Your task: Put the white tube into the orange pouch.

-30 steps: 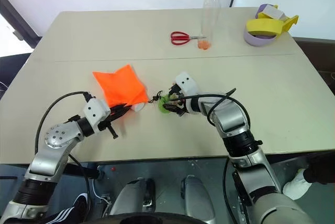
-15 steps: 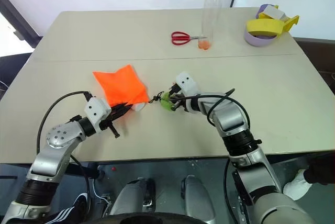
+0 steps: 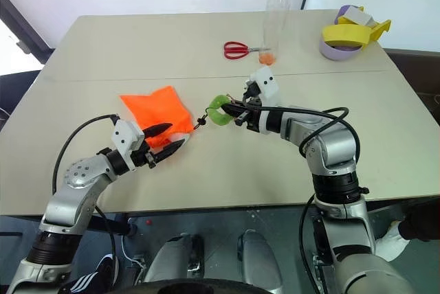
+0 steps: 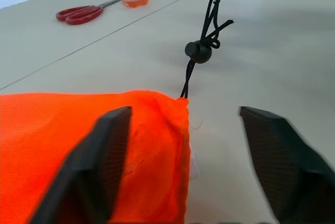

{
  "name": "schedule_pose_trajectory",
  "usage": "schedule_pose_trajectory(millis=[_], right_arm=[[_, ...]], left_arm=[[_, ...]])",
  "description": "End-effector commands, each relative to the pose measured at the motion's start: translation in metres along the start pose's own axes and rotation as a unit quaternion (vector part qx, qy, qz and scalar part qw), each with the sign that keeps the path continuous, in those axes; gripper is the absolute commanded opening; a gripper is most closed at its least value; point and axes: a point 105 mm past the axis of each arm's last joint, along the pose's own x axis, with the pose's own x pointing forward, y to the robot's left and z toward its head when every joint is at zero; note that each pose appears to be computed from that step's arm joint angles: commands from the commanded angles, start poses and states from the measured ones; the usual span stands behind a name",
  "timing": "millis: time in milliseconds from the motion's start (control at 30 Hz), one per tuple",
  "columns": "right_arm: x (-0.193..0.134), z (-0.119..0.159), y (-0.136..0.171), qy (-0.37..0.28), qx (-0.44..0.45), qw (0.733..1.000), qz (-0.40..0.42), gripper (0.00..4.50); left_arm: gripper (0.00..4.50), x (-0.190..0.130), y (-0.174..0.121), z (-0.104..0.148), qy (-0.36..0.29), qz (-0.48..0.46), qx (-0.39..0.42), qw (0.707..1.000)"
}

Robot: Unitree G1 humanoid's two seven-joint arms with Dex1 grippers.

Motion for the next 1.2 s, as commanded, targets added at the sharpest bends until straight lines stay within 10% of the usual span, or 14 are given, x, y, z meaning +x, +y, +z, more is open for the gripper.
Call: schedule_pose_trajectory(millis=[33, 1200], right_arm=[[-0.002, 0.013, 0.003, -0.022, -0.029, 0.999, 0.000, 0.00], [0.010, 0.012, 0.003, -0.018, -0.036, 0.999, -0.010, 0.00]], left_arm=[[3.79, -0.005, 0.001, 0.021, -0.042, -0.009, 0.029, 0.999], [3.79, 0.076, -0.030, 0.009, -0.036, 0.128, 0.029, 0.991]])
